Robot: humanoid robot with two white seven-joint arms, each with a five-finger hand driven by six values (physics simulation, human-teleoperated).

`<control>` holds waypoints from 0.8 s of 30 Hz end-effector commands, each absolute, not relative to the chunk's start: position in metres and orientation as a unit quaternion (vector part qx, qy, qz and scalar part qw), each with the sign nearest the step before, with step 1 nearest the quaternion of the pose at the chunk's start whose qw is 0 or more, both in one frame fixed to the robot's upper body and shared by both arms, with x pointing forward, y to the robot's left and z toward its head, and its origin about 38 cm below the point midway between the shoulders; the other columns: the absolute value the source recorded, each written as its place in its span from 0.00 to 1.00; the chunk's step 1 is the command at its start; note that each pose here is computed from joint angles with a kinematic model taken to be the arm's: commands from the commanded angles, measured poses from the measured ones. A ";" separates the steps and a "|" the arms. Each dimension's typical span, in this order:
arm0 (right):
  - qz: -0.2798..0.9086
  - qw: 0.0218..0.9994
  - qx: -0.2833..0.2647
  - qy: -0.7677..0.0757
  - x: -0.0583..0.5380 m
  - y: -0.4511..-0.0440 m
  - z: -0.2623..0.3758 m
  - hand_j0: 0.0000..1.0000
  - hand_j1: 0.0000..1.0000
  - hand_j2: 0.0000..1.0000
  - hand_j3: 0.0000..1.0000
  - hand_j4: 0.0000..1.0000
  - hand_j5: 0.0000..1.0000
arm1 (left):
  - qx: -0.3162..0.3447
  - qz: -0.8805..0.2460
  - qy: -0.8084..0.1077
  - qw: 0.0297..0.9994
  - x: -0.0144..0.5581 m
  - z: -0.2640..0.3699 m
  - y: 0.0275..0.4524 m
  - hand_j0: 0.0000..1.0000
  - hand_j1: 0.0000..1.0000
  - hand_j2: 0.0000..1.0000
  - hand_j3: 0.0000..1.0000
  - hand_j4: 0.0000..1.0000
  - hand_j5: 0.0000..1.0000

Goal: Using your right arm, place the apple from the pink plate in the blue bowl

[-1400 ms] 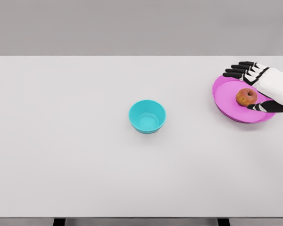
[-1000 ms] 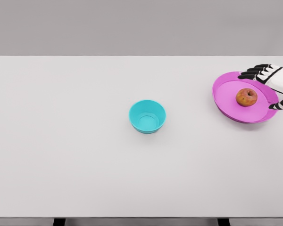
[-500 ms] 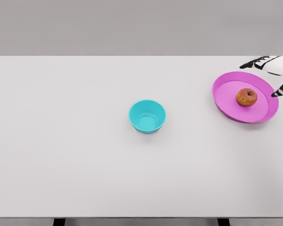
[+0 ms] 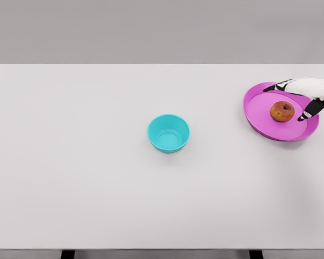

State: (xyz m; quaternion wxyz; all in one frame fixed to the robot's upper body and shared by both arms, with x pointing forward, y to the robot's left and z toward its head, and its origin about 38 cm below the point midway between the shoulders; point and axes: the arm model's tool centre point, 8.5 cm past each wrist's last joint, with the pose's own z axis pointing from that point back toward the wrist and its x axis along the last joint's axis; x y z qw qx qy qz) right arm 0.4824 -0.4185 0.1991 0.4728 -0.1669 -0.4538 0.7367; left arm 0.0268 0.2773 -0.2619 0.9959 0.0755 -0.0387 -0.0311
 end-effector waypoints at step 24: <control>0.739 0.495 -0.156 -0.429 0.490 -0.416 0.174 1.00 1.00 1.00 1.00 1.00 1.00 | 0.075 -0.031 -0.039 0.996 0.027 -0.262 0.277 1.00 1.00 1.00 1.00 1.00 1.00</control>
